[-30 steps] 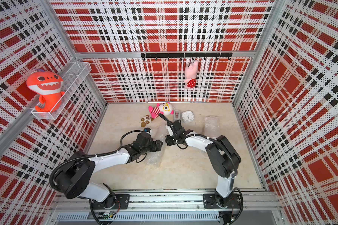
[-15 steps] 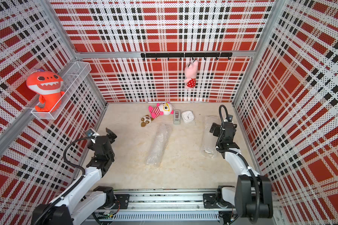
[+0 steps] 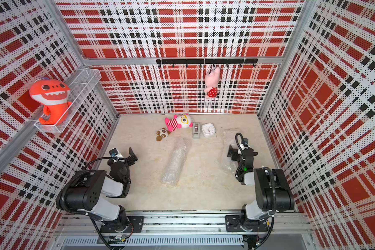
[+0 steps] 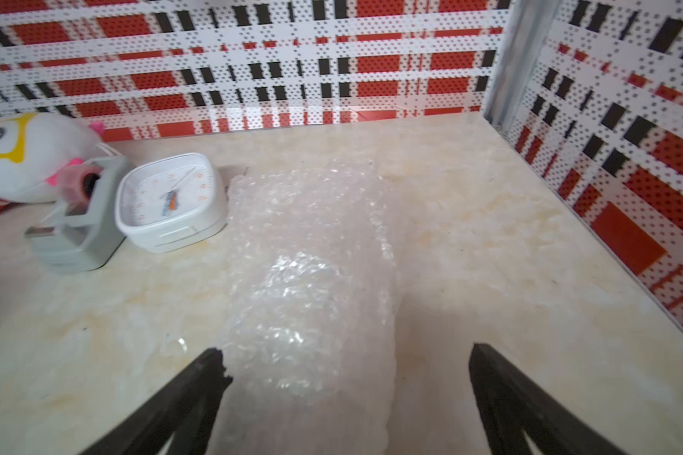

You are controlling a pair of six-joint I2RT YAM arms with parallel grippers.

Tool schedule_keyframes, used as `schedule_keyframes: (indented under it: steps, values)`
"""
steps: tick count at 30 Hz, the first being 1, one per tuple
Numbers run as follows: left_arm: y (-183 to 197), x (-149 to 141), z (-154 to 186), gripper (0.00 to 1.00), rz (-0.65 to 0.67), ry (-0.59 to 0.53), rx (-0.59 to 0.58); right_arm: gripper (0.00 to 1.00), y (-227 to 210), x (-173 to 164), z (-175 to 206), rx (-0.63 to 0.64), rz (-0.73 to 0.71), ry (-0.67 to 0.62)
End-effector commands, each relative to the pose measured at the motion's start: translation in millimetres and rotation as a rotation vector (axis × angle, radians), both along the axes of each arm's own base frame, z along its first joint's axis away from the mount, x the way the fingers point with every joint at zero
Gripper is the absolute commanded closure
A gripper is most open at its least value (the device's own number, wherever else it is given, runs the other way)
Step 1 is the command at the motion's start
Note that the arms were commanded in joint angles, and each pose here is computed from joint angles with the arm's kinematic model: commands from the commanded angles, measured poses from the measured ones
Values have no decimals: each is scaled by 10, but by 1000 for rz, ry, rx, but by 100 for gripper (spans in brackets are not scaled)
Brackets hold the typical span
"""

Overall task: Wrap vases in bubble wrap
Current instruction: Reset both arms

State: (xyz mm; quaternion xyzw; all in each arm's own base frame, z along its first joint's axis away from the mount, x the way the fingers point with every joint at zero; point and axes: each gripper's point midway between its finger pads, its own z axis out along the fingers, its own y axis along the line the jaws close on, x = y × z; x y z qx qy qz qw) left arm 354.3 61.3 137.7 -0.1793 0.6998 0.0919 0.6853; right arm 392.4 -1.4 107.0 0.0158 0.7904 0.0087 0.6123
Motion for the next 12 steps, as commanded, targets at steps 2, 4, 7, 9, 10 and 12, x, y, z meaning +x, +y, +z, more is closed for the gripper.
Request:
schedule_keyframes:
  steps: [2, 4, 7, 9, 10, 12]
  values:
    - [-84, 20, 227, 2, 16, -72, 61, 0, 58, 1, 199, -52, 28, -112]
    - [-100, 20, 235, 2, 11, -73, 66, 0, 47, -8, 214, -53, 20, -123]
    - [-135, -50, 251, 2, 24, -86, 85, 0, 49, -1, 220, -52, 20, -123]
    - [-107, -4, 242, 2, 29, -78, 79, 0, 47, -3, 220, -53, 19, -125]
    - [-88, 3, 242, 2, 29, -79, 69, 0, 47, 0, 220, -54, 19, -122]
    - [-84, -16, 239, 2, 33, -81, 66, 0, 55, 0, 222, -50, 23, -124]
